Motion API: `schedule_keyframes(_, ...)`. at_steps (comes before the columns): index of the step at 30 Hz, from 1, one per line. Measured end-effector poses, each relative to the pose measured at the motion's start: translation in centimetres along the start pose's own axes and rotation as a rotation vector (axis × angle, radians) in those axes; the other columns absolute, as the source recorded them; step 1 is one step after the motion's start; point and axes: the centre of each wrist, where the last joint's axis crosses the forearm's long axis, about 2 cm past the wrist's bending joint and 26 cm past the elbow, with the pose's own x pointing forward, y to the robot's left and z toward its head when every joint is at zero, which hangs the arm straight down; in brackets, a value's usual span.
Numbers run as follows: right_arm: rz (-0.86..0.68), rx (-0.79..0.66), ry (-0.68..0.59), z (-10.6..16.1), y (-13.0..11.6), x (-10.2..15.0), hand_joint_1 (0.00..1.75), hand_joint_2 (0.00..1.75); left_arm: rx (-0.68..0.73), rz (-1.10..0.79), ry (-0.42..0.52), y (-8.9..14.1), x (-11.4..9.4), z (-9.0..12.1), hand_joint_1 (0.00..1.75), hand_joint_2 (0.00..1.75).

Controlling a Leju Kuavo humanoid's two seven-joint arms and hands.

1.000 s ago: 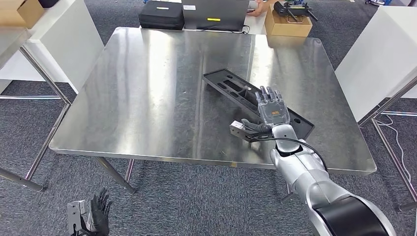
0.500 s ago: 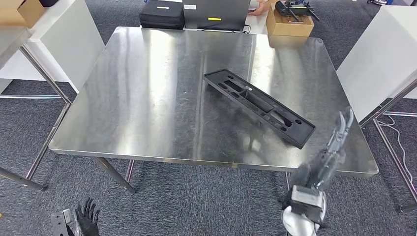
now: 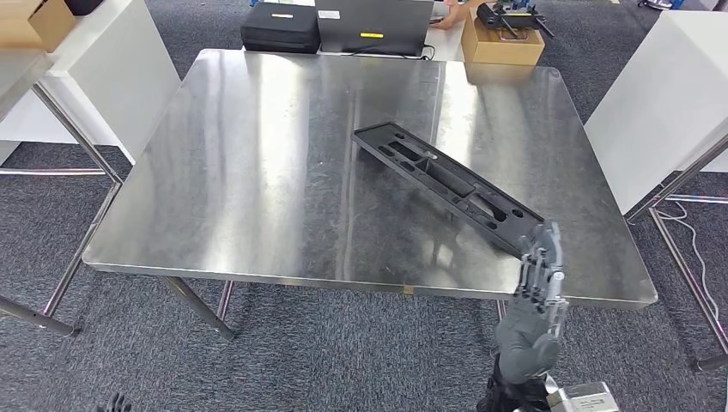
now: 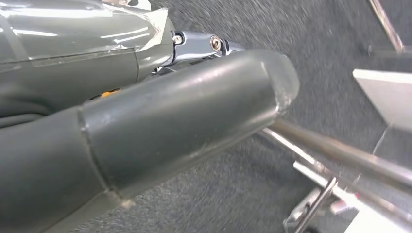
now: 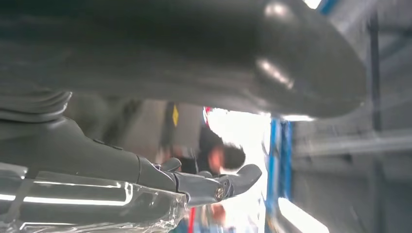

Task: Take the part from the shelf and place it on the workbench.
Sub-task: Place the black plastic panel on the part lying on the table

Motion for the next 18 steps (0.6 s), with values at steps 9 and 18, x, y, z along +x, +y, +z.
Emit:
schedule_keyframes(9,-0.061,0.021,0.288,3.4,0.8,-3.8,0.0,0.0,0.171,0.004,0.071,0.6,-1.4,4.2,0.0,0.0)
schedule_keyframes(18,-0.05,-0.032,0.432,5.7,0.0,-5.8,0.0,0.0,0.217,0.017,0.07,0.2,-1.3,5.6,0.0,0.0)
